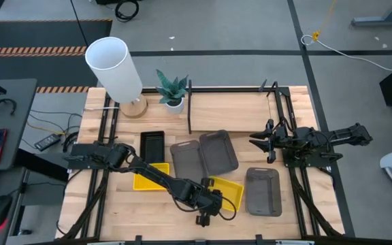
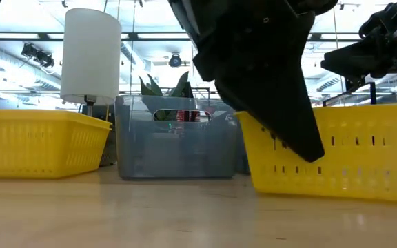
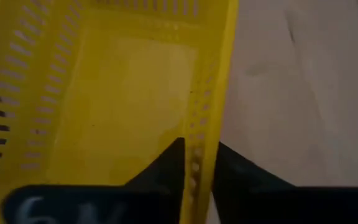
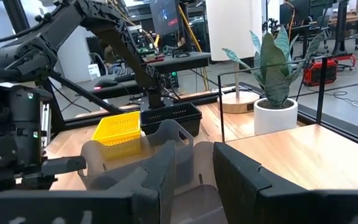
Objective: Stack baskets on shelf by color
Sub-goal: Stack the right yellow bin on the stacked yellow bins
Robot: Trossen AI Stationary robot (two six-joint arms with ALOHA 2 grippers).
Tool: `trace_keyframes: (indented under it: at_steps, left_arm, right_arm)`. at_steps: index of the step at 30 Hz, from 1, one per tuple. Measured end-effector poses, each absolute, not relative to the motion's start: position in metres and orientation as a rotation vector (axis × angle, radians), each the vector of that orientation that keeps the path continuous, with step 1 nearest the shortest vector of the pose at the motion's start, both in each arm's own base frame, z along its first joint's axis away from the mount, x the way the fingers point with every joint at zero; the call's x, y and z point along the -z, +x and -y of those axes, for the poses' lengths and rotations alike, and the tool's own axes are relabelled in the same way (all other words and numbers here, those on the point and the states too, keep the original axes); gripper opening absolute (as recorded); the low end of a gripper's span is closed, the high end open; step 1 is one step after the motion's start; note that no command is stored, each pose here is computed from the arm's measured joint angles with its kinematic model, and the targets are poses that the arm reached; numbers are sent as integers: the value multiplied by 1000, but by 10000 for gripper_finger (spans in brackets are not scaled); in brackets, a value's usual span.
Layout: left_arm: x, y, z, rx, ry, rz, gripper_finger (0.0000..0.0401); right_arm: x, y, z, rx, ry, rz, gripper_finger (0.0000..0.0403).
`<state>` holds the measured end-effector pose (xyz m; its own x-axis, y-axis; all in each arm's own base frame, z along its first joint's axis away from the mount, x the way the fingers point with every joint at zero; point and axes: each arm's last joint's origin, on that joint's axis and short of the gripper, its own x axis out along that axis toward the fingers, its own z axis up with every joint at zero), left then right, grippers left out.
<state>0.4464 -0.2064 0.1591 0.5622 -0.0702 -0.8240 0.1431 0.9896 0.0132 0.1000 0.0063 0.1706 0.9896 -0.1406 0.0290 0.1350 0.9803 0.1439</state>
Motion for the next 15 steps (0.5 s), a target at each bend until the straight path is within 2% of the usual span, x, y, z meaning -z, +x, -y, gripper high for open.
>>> trace_keyframes:
  at_steps: [4, 9, 15]
  left_arm:
    - [-160, 448, 207, 139, 51, -961, 12]
    - [-179, 452, 210, 166, -16, -955, 9]
    - [-229, 454, 213, 151, -100, -970, 6]
  right_arm:
    - [-170, 100, -6, 139, 142, 38, 113]
    - [-170, 100, -6, 139, 141, 37, 113]
    - [-170, 100, -6, 139, 141, 37, 113]
